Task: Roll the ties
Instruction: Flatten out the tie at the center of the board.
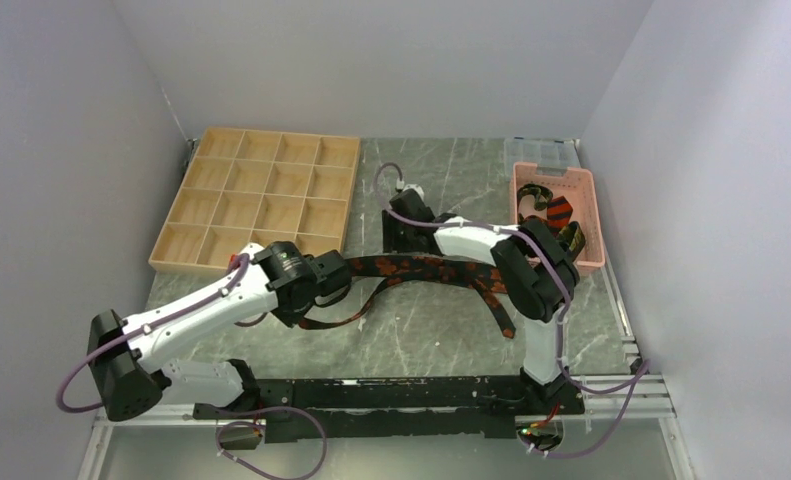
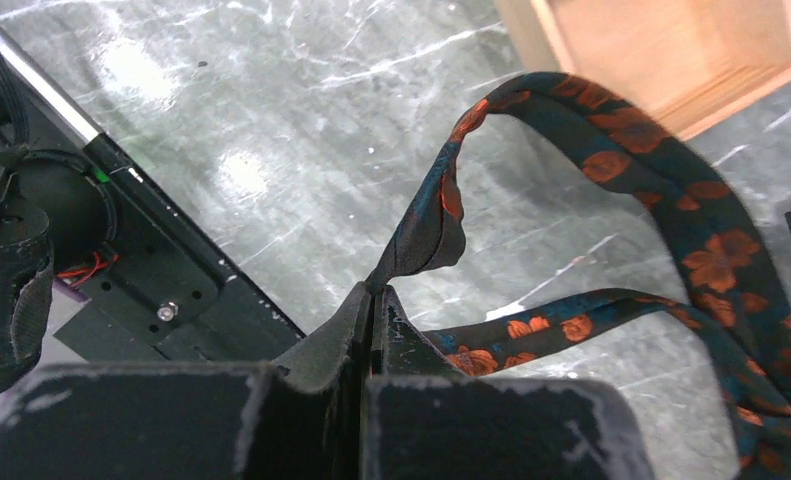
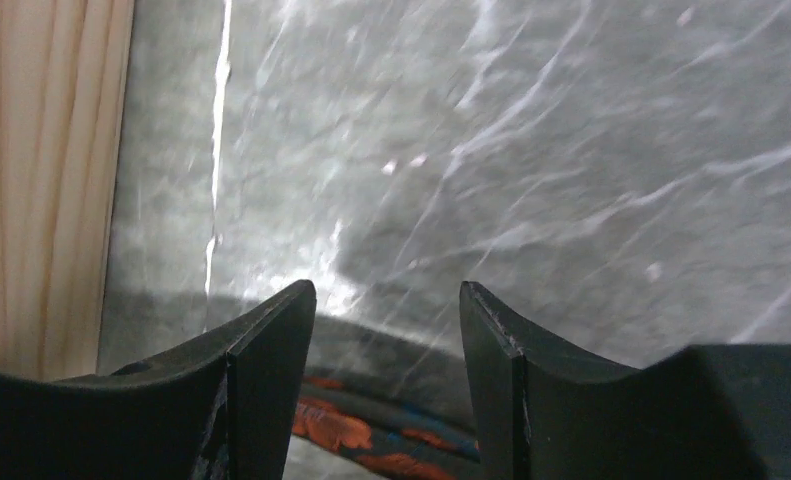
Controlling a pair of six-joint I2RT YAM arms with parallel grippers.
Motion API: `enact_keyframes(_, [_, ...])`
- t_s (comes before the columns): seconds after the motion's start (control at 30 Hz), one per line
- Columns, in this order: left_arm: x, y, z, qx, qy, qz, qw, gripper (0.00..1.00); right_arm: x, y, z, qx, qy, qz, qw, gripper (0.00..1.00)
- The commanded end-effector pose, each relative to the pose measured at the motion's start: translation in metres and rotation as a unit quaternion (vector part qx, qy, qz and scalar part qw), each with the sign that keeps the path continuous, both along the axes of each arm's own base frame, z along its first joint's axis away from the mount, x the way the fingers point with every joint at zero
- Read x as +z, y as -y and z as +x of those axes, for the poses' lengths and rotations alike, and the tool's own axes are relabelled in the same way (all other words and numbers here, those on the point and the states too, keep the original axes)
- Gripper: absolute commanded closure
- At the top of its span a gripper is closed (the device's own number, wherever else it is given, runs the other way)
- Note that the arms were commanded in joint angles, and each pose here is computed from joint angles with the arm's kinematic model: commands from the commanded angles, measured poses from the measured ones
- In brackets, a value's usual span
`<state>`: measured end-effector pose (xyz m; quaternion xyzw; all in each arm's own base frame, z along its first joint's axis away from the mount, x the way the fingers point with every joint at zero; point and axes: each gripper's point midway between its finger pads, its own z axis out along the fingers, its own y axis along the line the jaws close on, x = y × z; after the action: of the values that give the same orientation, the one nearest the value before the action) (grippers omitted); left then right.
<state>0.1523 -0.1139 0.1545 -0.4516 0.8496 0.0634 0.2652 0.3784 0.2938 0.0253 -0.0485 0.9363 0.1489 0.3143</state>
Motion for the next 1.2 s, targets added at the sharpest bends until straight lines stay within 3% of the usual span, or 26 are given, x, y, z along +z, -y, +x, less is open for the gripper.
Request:
enact_keyframes(0.0, [-0.02,-0.002,-0.017,-0.01,-0.057,0.011,0.998,0.97,-0.022,-0.012,-0.047,0.042,-0.026,-0.006,0.999,0.41])
enact_keyframes(0.17, [-0.038,-0.001,-0.038,-0.015,-0.088,-0.021,0.996,0.97,-0.038,-0.006,-0.108,0.07,-0.045,-0.017,0.996,0.42])
enact_keyframes(0.4, [-0.03,-0.001,-0.056,-0.028,-0.076,-0.055,0.995,0.97,-0.049,0.005,-0.217,0.152,-0.105,-0.008,0.983,0.42])
enact_keyframes(0.53, [-0.027,0.004,-0.066,-0.037,-0.077,-0.052,0.995,0.97,-0.047,0.006,-0.26,0.202,-0.134,-0.014,0.97,0.42])
enact_keyframes(0.63, [-0.034,-0.002,-0.063,-0.018,-0.066,-0.033,0.997,0.97,-0.036,0.006,-0.258,0.192,-0.126,-0.015,0.973,0.41])
enact_keyframes(0.77, [-0.042,-0.019,-0.041,0.001,-0.016,-0.007,1.0,0.97,0.014,0.013,-0.208,0.109,-0.054,-0.005,0.993,0.33])
enact_keyframes(0.93, [-0.049,-0.036,-0.008,0.025,-0.028,0.003,0.999,0.97,0.072,0.038,-0.157,0.037,0.009,0.032,0.999,0.3])
enact_keyframes(1.17, [-0.069,-0.055,0.019,0.048,-0.081,-0.007,0.996,0.97,0.068,0.053,-0.165,0.041,-0.011,0.054,0.998,0.31])
